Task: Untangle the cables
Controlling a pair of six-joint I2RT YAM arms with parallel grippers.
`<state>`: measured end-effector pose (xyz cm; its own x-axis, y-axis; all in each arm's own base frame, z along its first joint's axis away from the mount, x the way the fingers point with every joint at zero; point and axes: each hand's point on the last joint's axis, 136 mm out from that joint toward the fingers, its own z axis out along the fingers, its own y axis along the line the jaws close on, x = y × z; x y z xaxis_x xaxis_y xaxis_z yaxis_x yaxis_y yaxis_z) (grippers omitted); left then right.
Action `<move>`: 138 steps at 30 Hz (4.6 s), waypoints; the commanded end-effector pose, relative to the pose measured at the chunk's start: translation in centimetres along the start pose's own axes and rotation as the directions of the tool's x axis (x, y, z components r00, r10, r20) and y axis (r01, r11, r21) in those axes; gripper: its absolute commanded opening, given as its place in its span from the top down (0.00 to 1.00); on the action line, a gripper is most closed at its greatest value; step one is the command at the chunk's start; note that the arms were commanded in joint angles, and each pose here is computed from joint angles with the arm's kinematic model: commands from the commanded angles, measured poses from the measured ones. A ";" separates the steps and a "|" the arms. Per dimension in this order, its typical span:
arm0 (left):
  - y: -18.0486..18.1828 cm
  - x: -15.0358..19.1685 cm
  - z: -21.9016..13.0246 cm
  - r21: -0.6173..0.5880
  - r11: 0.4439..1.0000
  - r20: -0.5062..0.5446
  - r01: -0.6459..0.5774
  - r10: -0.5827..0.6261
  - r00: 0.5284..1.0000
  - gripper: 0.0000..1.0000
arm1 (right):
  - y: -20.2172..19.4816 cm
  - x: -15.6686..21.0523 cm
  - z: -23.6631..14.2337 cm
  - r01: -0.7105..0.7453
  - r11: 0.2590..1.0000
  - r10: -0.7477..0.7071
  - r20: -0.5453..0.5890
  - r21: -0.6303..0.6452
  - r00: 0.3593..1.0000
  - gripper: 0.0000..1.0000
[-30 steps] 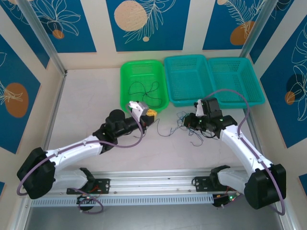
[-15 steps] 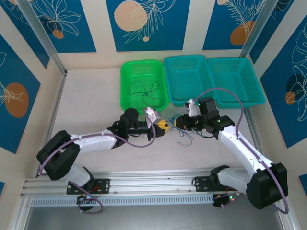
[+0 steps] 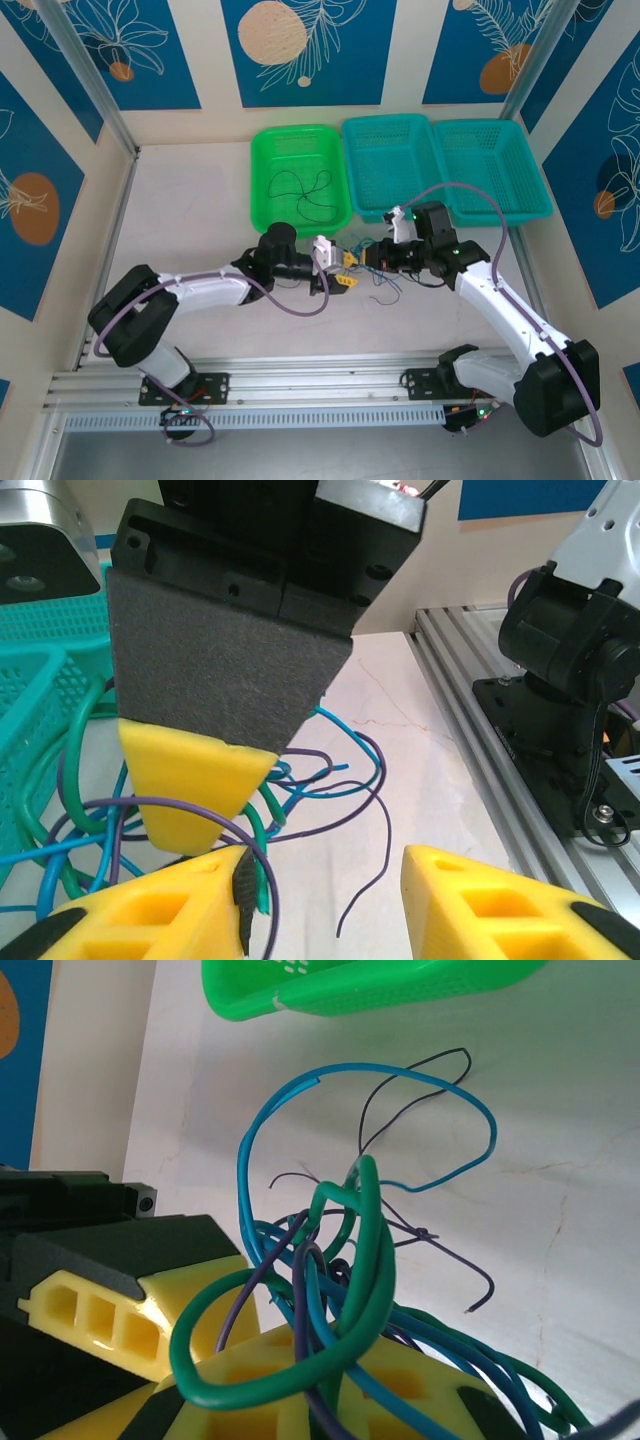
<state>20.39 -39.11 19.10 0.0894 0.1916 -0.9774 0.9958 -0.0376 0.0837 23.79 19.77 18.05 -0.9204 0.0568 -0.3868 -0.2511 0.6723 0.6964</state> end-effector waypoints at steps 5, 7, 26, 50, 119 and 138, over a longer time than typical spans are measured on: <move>1.0 -0.8 1.4 0.006 0.999 0.049 -0.036 0.036 0.998 0.60 | 1.8 -0.4 -0.3 0.026 0.999 -0.026 -0.002 -0.037 1.000 1.00; 1.3 -0.9 1.6 -0.002 1.000 0.063 -0.022 0.022 0.998 0.66 | 1.6 -0.4 -0.2 0.024 0.999 -0.024 -0.001 -0.029 1.000 1.00; 4.5 -2.7 1.7 -0.148 0.979 0.138 0.139 -0.118 0.983 0.89 | 0.2 -0.2 1.0 0.016 1.000 -0.016 -0.016 0.026 1.000 1.00; 3.5 -3.7 -4.8 -0.360 0.900 0.109 0.248 -0.223 0.969 1.00 | -15.3 -0.1 -2.1 -0.464 0.847 0.384 0.308 0.257 0.871 0.95; 4.5 4.0 -3.4 -0.437 0.856 -0.010 0.278 -0.313 0.950 1.00 | -5.9 0.3 0.1 0.026 0.973 -0.067 0.170 0.230 0.983 0.57; 1.4 12.2 -10.3 -0.668 0.600 -0.022 0.441 -0.608 0.794 1.00 | -1.8 4.4 14.0 0.351 0.926 -0.337 -0.119 0.136 0.934 0.31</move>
<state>23.04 -28.33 10.02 -0.4803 0.2249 -0.8478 0.7183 0.6556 -0.2330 23.77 27.53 6.77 -0.8339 -0.2097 -0.5106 -0.4669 0.7613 0.4499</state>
